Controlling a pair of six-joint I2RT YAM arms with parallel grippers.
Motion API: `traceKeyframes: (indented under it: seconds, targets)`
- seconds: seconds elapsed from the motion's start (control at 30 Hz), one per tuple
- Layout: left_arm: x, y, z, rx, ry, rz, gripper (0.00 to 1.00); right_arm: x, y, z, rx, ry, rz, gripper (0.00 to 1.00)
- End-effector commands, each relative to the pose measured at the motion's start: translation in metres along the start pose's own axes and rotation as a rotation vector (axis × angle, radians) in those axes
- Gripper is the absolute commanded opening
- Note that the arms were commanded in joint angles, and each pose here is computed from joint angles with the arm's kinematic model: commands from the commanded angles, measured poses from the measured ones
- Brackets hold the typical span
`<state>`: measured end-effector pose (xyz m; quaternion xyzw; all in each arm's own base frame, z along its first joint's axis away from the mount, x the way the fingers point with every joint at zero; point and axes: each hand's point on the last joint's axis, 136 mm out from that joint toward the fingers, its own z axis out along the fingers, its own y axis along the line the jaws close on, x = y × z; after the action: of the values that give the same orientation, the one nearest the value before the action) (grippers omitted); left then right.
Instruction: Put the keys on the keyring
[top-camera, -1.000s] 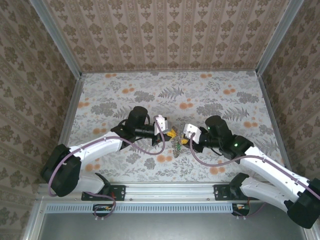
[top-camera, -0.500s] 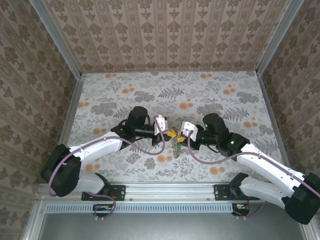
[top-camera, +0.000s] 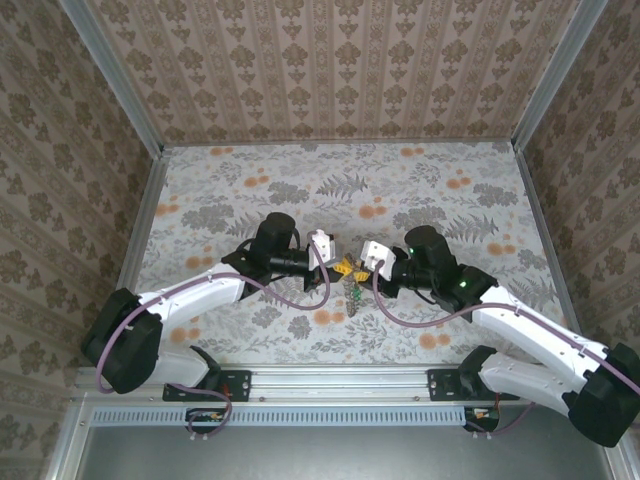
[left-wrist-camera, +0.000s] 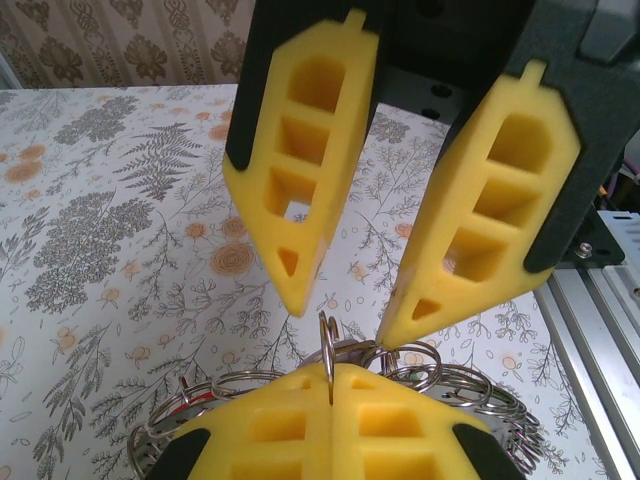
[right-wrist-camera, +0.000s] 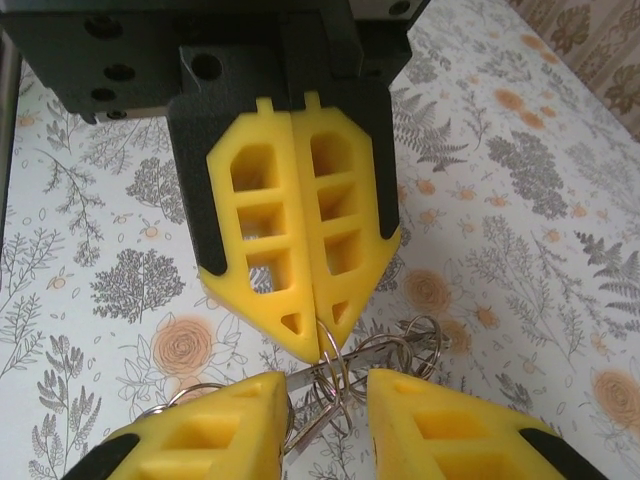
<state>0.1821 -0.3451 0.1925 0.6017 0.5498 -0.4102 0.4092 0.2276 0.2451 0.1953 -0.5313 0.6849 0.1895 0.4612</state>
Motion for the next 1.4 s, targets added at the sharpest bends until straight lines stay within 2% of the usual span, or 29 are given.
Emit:
traceKeyframes:
  seconds: [0.0,0.4,0.67,0.93,1.13,1.37]
  targets:
    - [-0.018,-0.005,-0.004,0.012,-0.053,0.041,0.00,-0.007,-0.004,0.003,0.002,-0.024,-0.017,0.28]
    - [-0.017,-0.006,-0.004,0.016,-0.047,0.045,0.00,0.000,-0.005,0.006,0.011,-0.003,-0.013,0.18]
    - [-0.010,-0.009,-0.005,0.018,-0.013,0.051,0.00,0.008,-0.006,0.003,0.009,0.047,-0.023,0.00]
    - [-0.004,-0.018,-0.004,0.061,0.092,0.099,0.22,-0.002,-0.005,0.001,-0.022,0.041,-0.016,0.00]
    - [0.003,-0.018,0.000,0.069,0.159,0.101,0.25,-0.004,-0.003,0.001,-0.036,0.040,-0.009,0.00]
    - [-0.001,-0.012,0.003,0.041,0.157,0.119,0.26,-0.006,-0.001,0.000,-0.045,0.031,-0.010,0.00]
